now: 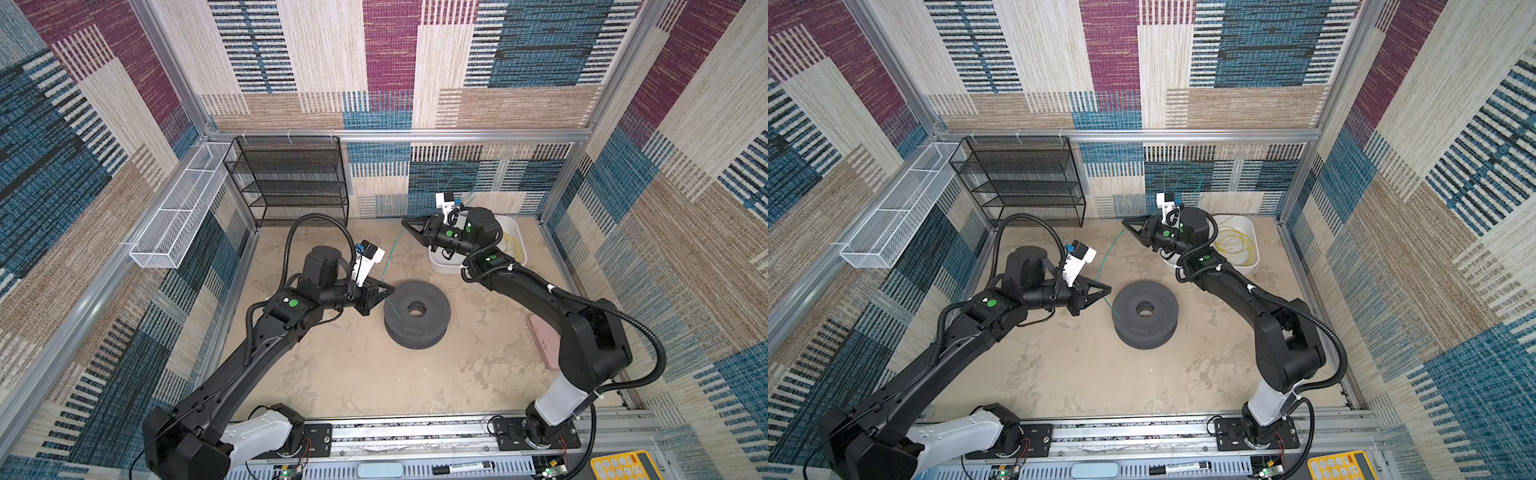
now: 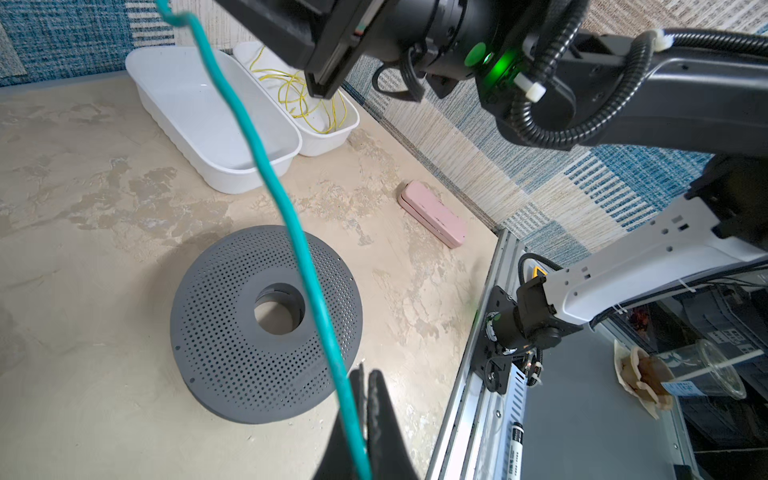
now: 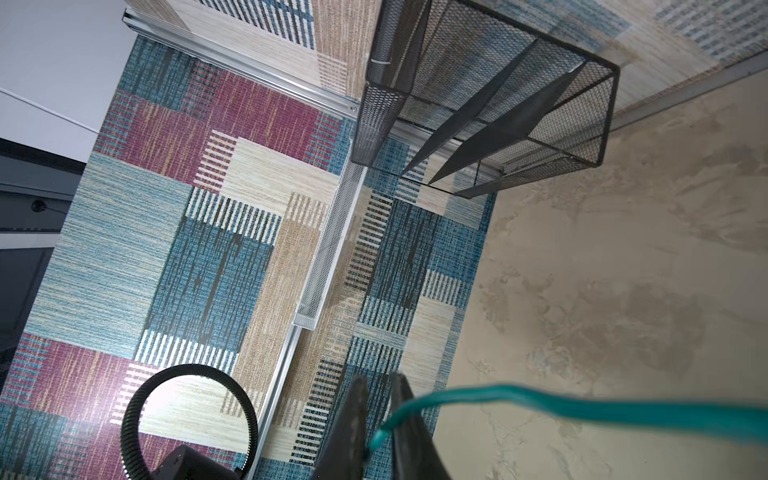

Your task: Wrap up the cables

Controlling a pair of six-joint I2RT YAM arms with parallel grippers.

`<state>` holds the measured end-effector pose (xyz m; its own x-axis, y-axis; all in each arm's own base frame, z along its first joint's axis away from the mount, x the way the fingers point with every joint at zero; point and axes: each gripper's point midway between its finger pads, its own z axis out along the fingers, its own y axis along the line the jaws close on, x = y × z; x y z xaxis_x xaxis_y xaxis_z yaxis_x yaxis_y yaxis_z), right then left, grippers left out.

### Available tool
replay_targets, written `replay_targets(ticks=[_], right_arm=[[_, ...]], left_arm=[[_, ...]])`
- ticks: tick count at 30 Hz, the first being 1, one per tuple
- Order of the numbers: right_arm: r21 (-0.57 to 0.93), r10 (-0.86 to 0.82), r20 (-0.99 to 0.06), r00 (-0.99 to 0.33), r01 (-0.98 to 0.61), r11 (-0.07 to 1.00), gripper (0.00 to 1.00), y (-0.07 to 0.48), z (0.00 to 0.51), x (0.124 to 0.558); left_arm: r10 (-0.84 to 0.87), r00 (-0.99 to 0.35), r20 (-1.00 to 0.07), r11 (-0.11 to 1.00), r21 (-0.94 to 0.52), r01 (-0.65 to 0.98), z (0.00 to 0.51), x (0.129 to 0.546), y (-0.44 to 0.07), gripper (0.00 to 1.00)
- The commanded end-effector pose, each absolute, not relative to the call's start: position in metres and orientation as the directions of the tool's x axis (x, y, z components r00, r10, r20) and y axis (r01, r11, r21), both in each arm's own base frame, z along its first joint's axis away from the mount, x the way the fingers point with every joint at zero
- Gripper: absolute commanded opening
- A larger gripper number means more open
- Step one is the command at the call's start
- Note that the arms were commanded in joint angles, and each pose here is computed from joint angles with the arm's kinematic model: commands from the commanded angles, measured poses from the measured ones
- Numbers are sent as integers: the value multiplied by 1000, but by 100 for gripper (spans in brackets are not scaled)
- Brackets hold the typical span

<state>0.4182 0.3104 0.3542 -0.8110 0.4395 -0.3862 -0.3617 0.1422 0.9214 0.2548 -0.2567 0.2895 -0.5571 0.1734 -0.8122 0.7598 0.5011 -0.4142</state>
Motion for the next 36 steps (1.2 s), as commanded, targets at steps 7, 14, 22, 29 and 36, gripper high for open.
replay_targets(ticks=[7, 14, 22, 29, 36], right_arm=[[862, 512, -496, -701, -471, 190, 0, 282, 411, 446], [846, 540, -519, -663, -487, 216, 0, 264, 426, 456], [836, 572, -531, -625, -494, 237, 0, 246, 436, 456], [816, 543, -569, -618, -506, 280, 0, 247, 434, 451], [781, 472, -624, -623, -486, 392, 0, 254, 395, 438]], left_arm=[[253, -577, -777, 472, -421, 774, 270, 235, -255, 0], [317, -620, -718, 471, -448, 760, 245, 223, -259, 0], [379, -644, -664, 480, -454, 751, 219, 209, -264, 0], [393, -633, -666, 542, -389, 745, 218, 217, -257, 35], [394, -507, -766, 677, -131, 724, 284, 241, -220, 79]])
